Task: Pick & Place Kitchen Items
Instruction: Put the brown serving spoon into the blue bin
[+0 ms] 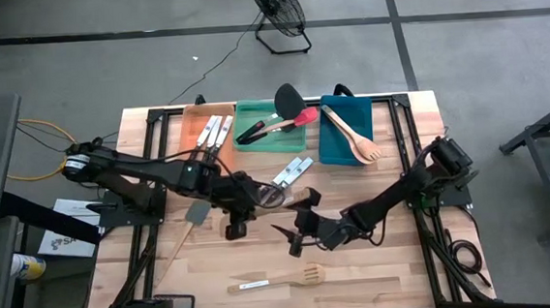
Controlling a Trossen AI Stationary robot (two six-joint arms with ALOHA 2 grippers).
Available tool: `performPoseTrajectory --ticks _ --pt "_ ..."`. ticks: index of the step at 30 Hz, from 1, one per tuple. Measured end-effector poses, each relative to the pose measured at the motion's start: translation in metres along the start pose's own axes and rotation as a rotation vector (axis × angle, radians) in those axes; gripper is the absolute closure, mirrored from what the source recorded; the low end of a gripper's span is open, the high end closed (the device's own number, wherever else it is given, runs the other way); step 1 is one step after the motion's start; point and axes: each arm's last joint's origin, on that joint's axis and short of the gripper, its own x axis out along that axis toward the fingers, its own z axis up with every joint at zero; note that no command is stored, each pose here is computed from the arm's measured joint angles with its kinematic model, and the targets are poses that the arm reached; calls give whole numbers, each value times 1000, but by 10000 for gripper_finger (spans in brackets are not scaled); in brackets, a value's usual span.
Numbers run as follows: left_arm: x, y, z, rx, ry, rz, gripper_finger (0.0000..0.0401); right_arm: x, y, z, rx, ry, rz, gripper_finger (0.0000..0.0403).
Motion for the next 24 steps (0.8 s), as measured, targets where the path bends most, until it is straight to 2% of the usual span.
performPoseTrajectory --ticks 4,7,12,15,18,24 --pt "0 1 -2 -2 16 18 323 -4 0 6 -39 -12 5 141" --pt "0 1 -1 -2 13 16 323 -13 -6 -1 -77 10 -2 141" --pt "0 1 -2 -4 15 19 323 -48 -42 -18 29 4 -23 141" --pt "0 1 -1 -2 8 19 323 -70 -62 -32 164 -90 79 141" --pt "0 1 2 8 -26 11 323 -83 -74 -43 242 -200 186 141" --pt "-1 -2 11 61 -113 -9 323 -65 -68 -44 212 -320 234 141"
